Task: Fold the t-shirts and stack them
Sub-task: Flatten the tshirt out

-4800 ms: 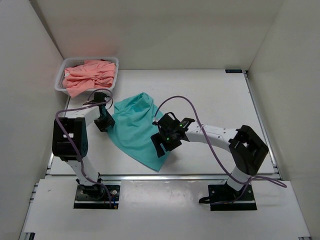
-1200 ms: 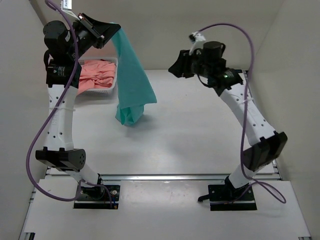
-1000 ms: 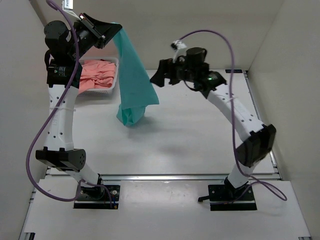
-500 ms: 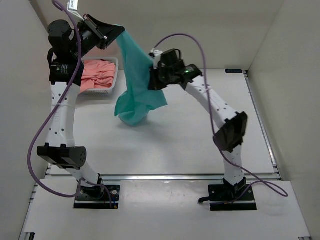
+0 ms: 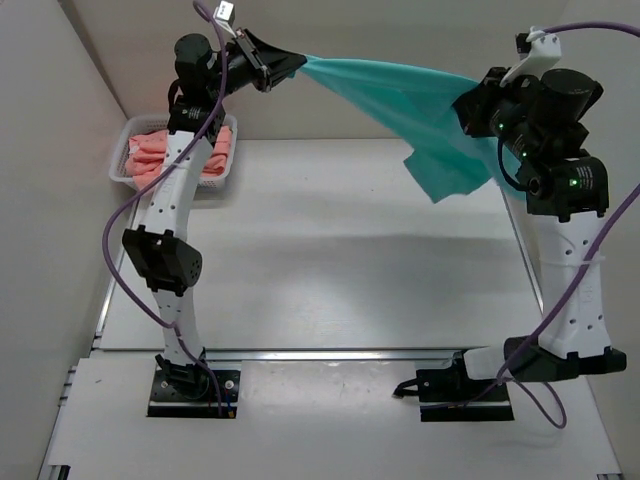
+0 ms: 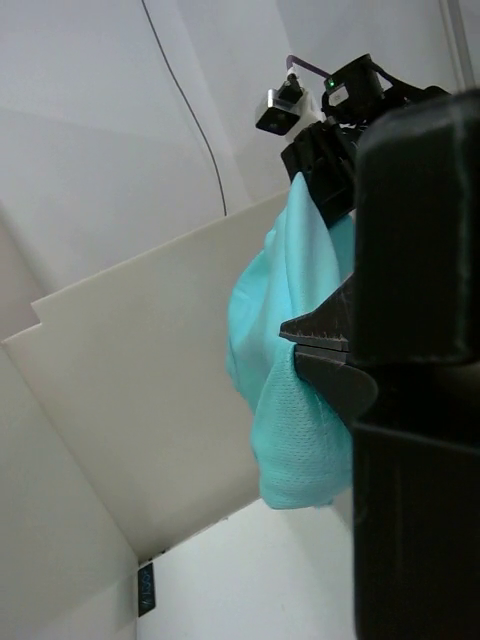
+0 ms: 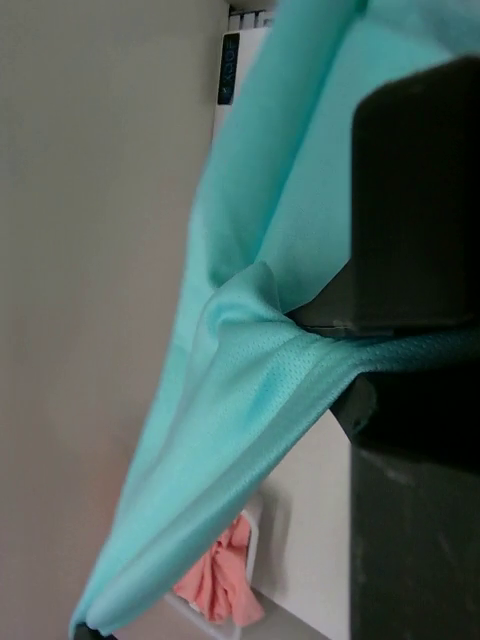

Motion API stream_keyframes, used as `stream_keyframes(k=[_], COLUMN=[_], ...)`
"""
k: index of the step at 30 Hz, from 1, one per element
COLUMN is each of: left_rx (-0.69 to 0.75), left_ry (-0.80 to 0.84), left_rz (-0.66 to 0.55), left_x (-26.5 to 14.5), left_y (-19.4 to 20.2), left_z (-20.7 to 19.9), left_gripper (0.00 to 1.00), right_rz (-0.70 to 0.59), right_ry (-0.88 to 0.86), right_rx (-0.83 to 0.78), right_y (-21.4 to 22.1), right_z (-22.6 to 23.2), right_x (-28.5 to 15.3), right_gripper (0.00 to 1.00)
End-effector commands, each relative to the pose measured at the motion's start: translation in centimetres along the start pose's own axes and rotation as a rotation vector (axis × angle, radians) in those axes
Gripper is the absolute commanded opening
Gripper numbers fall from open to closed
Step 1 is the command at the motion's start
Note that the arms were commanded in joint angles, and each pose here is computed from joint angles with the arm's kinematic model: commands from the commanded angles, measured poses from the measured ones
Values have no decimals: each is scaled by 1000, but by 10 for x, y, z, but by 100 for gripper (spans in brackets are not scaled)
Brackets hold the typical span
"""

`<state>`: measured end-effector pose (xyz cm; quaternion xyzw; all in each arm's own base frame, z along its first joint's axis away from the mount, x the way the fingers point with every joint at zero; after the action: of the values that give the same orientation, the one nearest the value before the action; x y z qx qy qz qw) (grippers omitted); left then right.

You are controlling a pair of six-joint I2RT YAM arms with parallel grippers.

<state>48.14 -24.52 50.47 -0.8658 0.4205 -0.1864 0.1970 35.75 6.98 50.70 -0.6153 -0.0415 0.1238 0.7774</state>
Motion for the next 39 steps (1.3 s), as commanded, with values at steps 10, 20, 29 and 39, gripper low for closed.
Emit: stream_keyframes(k=[10, 20, 29, 39], left_rx=[-31, -83, -114, -249], left_ry=[-277, -431, -707, -1142], left_rz=[-68, -64, 123, 522], left_x=[-78, -124, -183, -315], left_y=[19, 49, 151, 323], left_z=[114, 164, 179, 218], left_gripper=[1, 49, 47, 45], right_rz=[654, 919, 949, 1061], right_ry=[-337, -535, 87, 400], right_rx=[107, 208, 200, 248], right_y=[243, 311, 340, 399], right_z=[116, 155, 0, -86], right_x=[-16, -20, -15, -54], right_gripper=[0, 74, 76, 76])
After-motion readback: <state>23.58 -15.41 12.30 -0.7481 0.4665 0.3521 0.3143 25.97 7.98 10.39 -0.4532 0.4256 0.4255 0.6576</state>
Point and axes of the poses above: each gripper's point midway between its finger pads, its own x axis out along the fingers, its own z axis along the line the jaws close on, y = z × x, the point moved 1 cm from there along -x, back along the fingers, and after that the axes turned 3 degrees about x, right-handed, at the moved point
